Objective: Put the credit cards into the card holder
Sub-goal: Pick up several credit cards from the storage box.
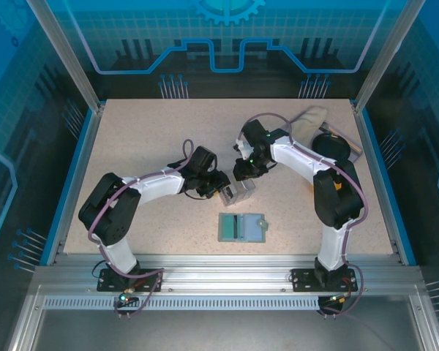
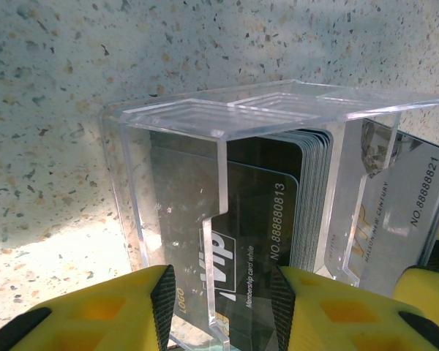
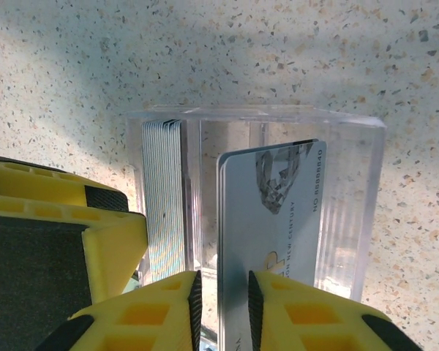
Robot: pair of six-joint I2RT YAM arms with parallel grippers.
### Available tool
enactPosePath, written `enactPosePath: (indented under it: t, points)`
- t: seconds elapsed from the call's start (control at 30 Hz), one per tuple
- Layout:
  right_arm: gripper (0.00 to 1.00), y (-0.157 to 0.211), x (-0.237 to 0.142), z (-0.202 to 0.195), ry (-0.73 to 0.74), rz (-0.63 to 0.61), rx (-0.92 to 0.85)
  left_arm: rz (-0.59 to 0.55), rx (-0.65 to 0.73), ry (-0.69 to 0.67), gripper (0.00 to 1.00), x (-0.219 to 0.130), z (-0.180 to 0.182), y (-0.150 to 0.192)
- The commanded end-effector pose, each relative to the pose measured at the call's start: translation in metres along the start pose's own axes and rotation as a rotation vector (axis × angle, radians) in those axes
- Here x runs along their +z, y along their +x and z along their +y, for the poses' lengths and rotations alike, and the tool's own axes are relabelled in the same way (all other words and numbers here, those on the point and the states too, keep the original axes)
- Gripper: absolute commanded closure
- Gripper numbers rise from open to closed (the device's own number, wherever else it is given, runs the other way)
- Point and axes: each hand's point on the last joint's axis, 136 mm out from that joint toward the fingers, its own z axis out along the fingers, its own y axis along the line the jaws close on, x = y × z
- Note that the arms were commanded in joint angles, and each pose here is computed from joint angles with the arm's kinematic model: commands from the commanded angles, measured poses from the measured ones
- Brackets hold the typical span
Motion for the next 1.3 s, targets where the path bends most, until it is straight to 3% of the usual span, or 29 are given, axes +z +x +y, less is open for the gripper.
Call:
enactPosePath:
  t: [0.0,0.13,0.27,0.57,0.87,1.0,1.27]
  points:
    - [0.74,-0.001,-0.014,0.012,-0.026,-0.01,-0.017,0.017,0.008,-0.006,0.58,0.002,0.002,0.001]
    - [0.81,-0.001,-0.015,0.01,-0.017,-0.014,-0.02,0.017,0.007,-0.007,0.58,0.002,0.003,0.001]
    - [0.62,-0.002,-0.012,0.0,0.051,-0.008,-0.022,0.018,0.007,-0.006,0.58,0.002,0.002,0.002]
    - [0.6,0.001,0.007,-0.001,0.112,0.029,-0.056,0.018,0.008,-0.007,0.58,0.003,0.003,0.001]
    - [0.61,0.002,0.013,-0.003,0.152,0.041,-0.063,0.02,0.007,-0.009,0.58,0.002,0.003,0.002]
    - [0.73,0.0,0.005,0.003,0.137,0.025,-0.069,0.018,0.009,-0.005,0.58,0.002,0.002,0.001]
    - [0.72,-0.002,-0.005,0.013,0.096,0.008,-0.074,0.019,0.011,-0.005,0.58,0.002,0.001,0.001]
